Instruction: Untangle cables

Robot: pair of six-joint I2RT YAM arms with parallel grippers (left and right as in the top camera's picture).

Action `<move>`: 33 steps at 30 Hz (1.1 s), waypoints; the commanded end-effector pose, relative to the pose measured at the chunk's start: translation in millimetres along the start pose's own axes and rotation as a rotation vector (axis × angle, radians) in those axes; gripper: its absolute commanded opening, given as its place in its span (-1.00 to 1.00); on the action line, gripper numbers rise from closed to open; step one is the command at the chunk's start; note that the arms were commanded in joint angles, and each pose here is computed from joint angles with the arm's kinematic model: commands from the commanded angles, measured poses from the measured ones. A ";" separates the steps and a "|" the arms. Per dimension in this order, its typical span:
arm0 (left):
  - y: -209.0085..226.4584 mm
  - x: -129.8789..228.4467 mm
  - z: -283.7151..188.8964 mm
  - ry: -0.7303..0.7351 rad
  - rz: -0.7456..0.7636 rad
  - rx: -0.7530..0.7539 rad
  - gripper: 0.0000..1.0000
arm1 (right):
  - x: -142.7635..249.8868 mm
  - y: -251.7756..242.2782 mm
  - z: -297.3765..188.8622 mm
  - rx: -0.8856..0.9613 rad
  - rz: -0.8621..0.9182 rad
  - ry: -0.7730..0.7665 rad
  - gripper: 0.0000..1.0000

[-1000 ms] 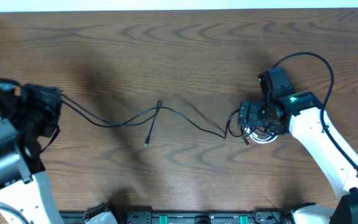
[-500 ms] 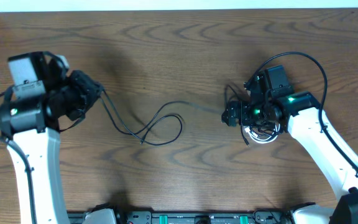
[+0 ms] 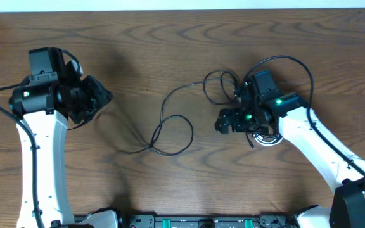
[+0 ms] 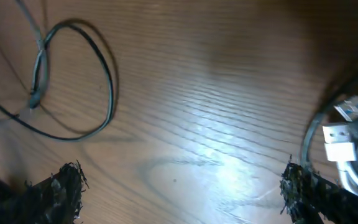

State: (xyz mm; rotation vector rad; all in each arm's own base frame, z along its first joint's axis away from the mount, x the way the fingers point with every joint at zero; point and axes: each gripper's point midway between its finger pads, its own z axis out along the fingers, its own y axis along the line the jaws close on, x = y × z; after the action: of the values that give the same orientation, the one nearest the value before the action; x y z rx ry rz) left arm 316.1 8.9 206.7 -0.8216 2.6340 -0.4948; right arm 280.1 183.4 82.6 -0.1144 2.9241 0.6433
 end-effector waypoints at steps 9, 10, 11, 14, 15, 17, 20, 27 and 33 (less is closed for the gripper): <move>-42.2 19.7 -4.6 0.094 0.183 0.217 0.25 | 1.3 19.2 4.8 -0.027 0.041 -0.004 0.99; -44.8 22.4 -3.8 0.101 0.195 0.219 0.26 | 0.5 19.3 3.7 -0.028 0.044 -0.008 0.99; -48.0 25.7 -3.0 0.108 0.215 0.222 0.25 | -0.4 19.8 2.0 -0.030 0.043 -0.013 0.99; -60.3 38.3 0.5 0.131 0.294 0.234 0.26 | -4.6 20.3 -11.3 -0.043 0.051 -0.047 0.99; -65.0 42.8 1.9 0.141 0.315 0.240 0.26 | -6.6 19.2 -18.6 -0.046 0.057 -0.064 0.99; -74.3 51.5 5.8 0.160 0.351 0.249 0.27 | -12.1 14.3 -38.2 -0.053 0.079 -0.111 0.99; -86.0 60.5 15.5 0.175 0.406 0.247 0.27 | -18.6 1.6 -73.0 -0.057 0.127 -0.193 0.99; -75.6 36.9 56.8 0.047 0.524 -0.019 0.27 | -4.1 -25.3 -132.4 -0.040 0.227 -0.314 0.99; -86.1 23.9 96.2 0.025 0.646 -0.044 0.46 | 17.2 -23.5 -135.1 -0.028 0.227 -0.267 0.99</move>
State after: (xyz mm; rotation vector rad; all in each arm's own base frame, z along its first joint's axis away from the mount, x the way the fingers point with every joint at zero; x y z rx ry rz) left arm 368.5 -98.2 162.6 -0.0373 2.7301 -0.3690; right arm 250.3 101.2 187.1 0.3016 2.6897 0.6633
